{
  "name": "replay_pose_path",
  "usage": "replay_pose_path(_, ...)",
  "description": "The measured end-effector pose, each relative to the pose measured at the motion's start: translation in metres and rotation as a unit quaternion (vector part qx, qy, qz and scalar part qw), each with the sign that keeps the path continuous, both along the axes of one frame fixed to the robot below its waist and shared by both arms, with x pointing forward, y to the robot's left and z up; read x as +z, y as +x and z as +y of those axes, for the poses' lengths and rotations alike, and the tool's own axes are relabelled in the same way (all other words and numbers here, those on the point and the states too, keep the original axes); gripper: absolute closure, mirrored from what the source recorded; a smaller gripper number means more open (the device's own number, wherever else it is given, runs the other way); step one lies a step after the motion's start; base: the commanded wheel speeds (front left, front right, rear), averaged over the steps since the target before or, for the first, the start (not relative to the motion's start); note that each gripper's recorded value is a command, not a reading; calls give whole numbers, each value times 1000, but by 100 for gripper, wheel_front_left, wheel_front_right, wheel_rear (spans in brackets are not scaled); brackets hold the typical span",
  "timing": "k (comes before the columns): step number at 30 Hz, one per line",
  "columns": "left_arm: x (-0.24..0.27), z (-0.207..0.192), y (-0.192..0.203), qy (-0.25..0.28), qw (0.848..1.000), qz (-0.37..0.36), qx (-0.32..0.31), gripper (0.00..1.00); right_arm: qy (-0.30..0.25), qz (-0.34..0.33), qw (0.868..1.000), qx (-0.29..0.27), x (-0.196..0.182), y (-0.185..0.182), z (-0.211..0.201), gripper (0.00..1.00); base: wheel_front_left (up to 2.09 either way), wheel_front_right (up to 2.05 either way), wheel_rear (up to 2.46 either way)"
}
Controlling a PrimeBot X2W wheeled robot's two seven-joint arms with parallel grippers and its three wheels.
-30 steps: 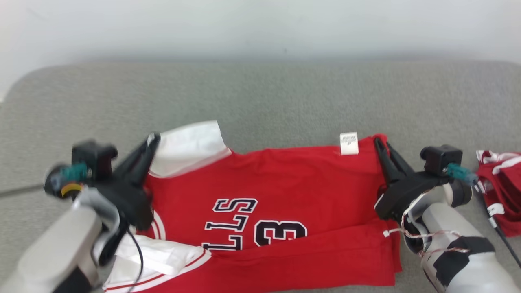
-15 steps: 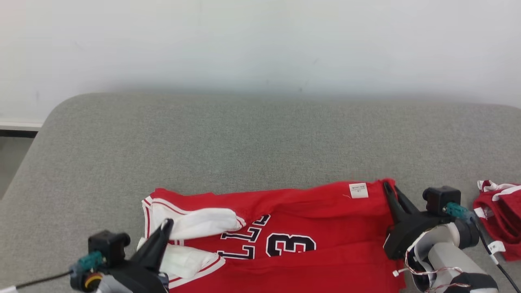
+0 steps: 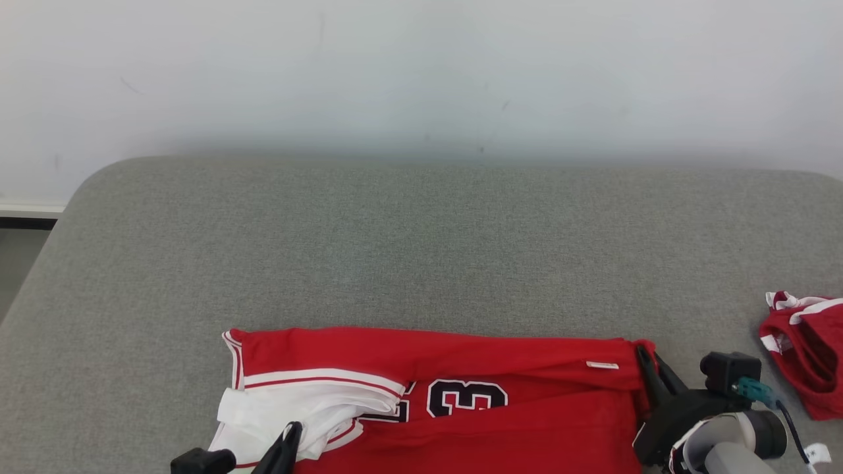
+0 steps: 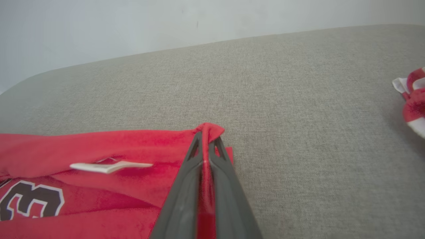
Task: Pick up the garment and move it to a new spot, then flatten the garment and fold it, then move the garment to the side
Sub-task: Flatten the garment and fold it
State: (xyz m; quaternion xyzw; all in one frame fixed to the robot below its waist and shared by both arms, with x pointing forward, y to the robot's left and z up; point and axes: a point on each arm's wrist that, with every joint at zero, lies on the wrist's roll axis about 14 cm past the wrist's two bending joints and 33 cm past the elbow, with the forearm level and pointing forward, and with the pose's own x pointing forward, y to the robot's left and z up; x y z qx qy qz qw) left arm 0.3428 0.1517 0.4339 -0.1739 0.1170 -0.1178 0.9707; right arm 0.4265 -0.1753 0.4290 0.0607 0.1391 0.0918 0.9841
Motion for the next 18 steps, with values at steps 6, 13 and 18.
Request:
replay_pose_path(6, 6, 10, -6, 13, 999, -23, 37, 0, 58, -5, 998, -29, 1, -9, -1, 0, 0, 0, 0)
replay_pose_path(13, 11, 29, -15, 36, 994, -43, 93, 0, 93, 11, 995, -39, -12, -30, 3, 0, 0, 0, 0)
replay_pose_path(18, 10, 25, -14, 34, 994, -45, 98, 0, 86, 75, 993, -25, -41, -45, 12, 0, 0, 0, 0)
